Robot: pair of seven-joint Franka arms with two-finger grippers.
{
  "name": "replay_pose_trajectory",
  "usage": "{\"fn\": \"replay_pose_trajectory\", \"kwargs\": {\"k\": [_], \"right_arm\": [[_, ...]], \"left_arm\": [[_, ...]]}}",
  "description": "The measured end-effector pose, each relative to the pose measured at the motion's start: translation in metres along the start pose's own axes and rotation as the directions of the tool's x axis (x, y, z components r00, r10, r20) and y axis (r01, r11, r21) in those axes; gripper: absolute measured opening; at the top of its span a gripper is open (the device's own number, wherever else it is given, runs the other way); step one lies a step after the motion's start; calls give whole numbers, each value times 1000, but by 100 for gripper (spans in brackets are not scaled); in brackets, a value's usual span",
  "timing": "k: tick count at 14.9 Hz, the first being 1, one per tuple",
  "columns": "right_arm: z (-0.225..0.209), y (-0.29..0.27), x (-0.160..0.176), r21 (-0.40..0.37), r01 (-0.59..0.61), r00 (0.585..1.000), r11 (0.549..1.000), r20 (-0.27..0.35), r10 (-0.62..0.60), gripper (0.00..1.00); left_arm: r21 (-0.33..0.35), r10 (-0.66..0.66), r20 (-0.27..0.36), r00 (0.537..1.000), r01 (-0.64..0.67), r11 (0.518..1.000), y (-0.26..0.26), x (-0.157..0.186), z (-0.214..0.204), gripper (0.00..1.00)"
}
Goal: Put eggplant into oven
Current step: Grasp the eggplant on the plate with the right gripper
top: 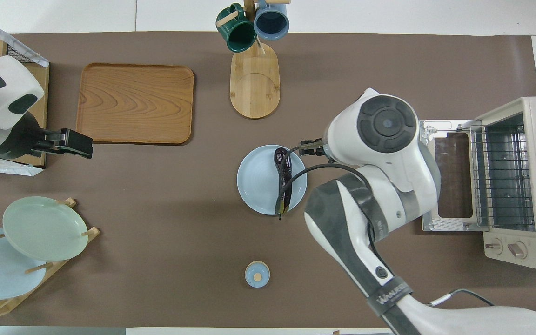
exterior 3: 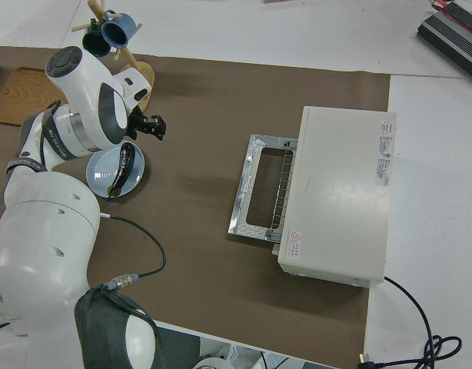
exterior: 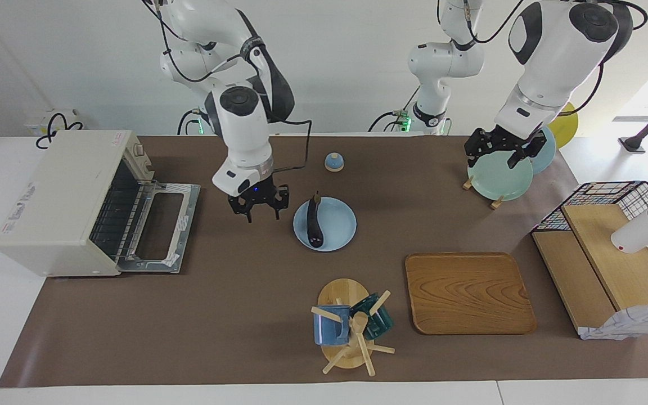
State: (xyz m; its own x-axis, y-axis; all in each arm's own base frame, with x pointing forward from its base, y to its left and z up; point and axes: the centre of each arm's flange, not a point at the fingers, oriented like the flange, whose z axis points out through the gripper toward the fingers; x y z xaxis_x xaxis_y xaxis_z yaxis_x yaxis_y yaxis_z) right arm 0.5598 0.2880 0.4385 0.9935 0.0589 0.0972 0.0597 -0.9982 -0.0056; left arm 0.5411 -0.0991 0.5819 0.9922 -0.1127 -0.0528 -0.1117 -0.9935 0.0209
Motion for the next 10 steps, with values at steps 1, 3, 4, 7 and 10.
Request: {"fn": "replay_pose_trajectory", "kwargs": {"k": [1,3,4,7,10], "right_arm": [[0,-34,-3,-4,-17,1000,1000,12,17,100],[11,-107,-13,-20,-62,998,998,32,62,100],[23,-138,-19,-23,-81,996,996,32,82,100],[54,-195,-34,10,-86,996,996,-7,86,100],[75,-202,-39,15,-74,997,997,-12,74,95]], "left_arm": [[0,0,6,1000,0,1000,0,0,3,100],[1,-3,13,1000,3,1000,-2,-1,6,100],[1,-7,12,1000,7,1000,-4,-1,6,100],[0,-15,10,1000,15,1000,-8,-1,5,100],[0,-14,11,1000,14,1000,-8,-1,4,100]]}}
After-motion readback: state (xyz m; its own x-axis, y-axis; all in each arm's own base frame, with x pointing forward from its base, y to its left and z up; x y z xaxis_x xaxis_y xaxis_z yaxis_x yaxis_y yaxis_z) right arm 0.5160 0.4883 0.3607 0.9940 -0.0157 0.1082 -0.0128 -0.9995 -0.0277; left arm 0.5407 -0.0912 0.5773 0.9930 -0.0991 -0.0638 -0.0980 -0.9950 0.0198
